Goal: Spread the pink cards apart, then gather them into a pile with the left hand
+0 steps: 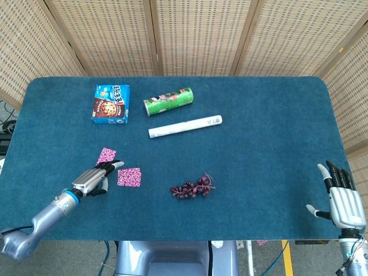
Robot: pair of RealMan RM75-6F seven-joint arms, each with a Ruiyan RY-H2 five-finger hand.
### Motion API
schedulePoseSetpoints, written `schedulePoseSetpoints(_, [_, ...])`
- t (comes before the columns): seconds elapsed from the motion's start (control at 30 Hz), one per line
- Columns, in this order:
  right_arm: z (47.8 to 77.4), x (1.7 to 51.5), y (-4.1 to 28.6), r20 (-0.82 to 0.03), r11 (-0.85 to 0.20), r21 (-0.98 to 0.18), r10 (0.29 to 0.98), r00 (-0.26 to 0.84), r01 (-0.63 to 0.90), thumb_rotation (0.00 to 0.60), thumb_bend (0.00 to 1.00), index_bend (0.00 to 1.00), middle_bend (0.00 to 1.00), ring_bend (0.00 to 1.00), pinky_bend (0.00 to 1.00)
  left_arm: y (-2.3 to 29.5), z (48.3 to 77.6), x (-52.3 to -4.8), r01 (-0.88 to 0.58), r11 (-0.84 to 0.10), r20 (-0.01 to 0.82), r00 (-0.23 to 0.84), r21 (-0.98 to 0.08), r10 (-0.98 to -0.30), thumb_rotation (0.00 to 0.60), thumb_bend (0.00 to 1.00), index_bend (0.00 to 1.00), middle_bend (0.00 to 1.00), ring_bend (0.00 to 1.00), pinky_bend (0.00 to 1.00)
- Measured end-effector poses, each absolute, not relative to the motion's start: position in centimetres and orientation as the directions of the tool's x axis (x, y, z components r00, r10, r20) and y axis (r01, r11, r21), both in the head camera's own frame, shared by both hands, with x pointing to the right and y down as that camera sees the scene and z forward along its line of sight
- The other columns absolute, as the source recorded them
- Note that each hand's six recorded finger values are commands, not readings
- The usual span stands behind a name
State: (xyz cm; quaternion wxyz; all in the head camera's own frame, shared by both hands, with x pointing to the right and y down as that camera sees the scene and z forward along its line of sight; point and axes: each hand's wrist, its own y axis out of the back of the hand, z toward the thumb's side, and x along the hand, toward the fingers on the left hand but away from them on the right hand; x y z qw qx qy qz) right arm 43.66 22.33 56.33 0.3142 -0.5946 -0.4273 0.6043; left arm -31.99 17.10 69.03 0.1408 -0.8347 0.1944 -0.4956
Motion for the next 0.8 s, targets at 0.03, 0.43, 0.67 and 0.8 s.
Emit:
schedulePoseSetpoints(0.03, [56.3,43.7,22.3,-0.450,-0.437,-0.890,0.888,-0.095,0.129,0.600,0.13,0.07,0.00,0.00,0.00,17.4,68.8,-31.6,-0.182,-0.888,0.769,0.446,-0.422,-0.457,0.600,1.00,0.00,0.00,0.00,0.00])
schedulePoseSetpoints(0.43, [56.4,43.7,22.3,-0.455,-0.441,-0.887,0.886,-0.095,0.139,0.600,0.13,0.07,0.00,0.00,0.00,19.6,69.4,-29.4,-0.123,-0.917,0.779,0.492,-0.380,-0.388,0.600,1.00,0.00,0.00,0.00,0.00])
schedulePoseSetpoints(0.67, [56.4,43.9,22.4,-0.451,-0.431,-0.885,0.887,-0.097,0.175,0.600,0.13,0.07,0.00,0.00,0.00,20.1,70.5,-28.3,-0.101,-0.932,0.802,0.484,-0.347,-0.351,0.600,1.00,0.00,0.00,0.00,0.00])
schedulePoseSetpoints(0.8, [56.4,43.8,22.4,-0.453,-0.437,-0.886,0.886,-0.095,0.153,0.600,0.13,0.07,0.00,0.00,0.00,20.0,71.1,-27.7,-0.088,-0.937,0.810,0.479,-0.338,-0.337,0.600,1.00,0.00,0.00,0.00,0.00])
